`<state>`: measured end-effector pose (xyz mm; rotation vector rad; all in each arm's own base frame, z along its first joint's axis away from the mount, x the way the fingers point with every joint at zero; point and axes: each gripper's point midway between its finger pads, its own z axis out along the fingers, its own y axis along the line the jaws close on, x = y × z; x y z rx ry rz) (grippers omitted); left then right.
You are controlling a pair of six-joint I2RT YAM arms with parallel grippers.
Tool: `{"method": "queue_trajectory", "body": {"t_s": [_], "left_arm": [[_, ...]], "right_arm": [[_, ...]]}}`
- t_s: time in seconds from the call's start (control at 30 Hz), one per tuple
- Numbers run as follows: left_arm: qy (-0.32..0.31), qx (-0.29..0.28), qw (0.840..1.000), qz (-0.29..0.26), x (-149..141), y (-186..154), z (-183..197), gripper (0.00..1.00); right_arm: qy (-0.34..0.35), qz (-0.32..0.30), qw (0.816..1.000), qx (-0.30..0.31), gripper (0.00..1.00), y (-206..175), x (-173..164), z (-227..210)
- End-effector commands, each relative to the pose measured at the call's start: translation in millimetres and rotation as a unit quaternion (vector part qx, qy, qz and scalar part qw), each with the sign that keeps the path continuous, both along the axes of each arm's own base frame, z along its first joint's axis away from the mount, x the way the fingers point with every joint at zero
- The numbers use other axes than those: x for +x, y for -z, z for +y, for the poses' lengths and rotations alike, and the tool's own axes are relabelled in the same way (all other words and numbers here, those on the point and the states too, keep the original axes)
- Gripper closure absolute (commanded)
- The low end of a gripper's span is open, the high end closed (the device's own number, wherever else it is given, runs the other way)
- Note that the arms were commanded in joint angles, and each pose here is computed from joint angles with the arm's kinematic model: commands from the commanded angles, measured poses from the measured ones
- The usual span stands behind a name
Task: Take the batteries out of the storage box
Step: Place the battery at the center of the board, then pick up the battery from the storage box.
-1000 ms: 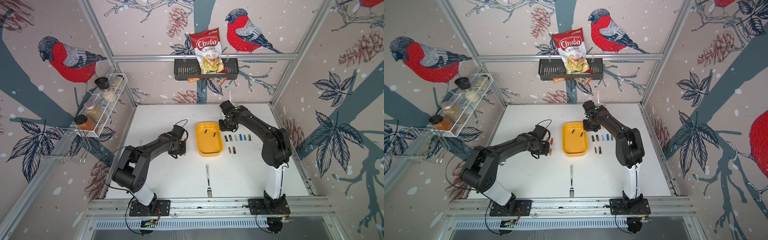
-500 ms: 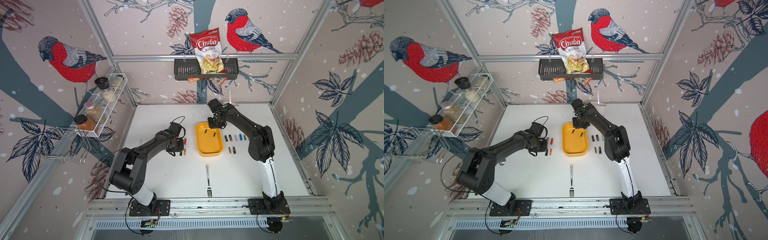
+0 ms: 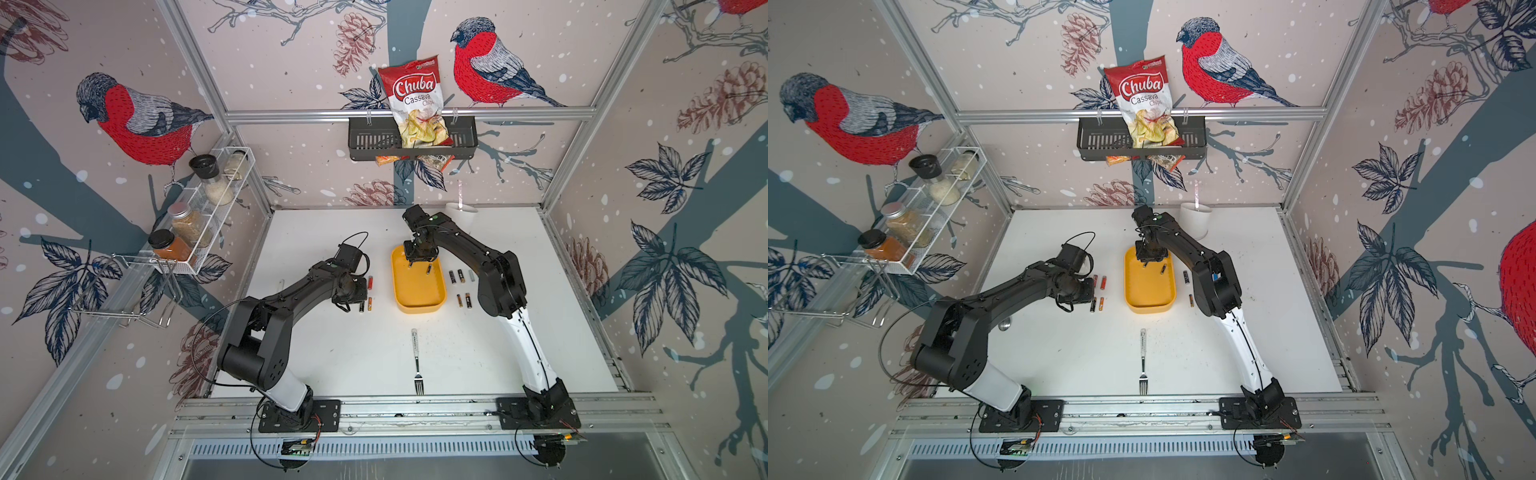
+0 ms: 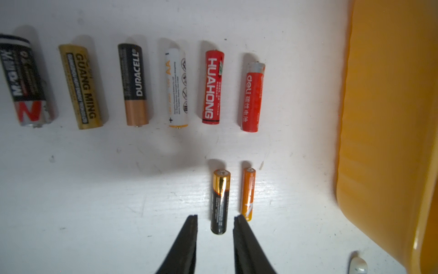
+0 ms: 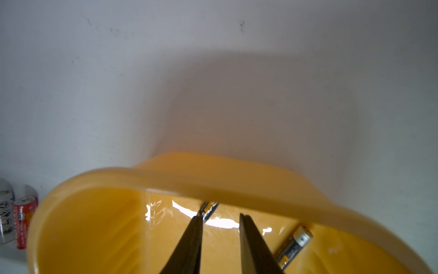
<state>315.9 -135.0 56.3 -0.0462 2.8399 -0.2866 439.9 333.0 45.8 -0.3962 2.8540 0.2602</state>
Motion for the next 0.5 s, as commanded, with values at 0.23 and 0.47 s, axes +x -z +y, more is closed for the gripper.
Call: {"method": "queue_trajectory", "body": {"t_s": [0.23, 0.47], "left_arm": [[0.004, 0.0, 1.0, -0.001, -0.1, -4.1, 2.7, 0.69], [0.004, -0.001, 1.0, -0.003, 0.4, -5.3, 2.6, 0.68]], "right_arm": [[-0.006, 0.012, 1.0, -0.019, 0.67, 20.3, -5.6, 0.4], [-0.01, 0.014, 1.0, -0.026, 0.72, 22.4, -9.0, -2.0]]}}
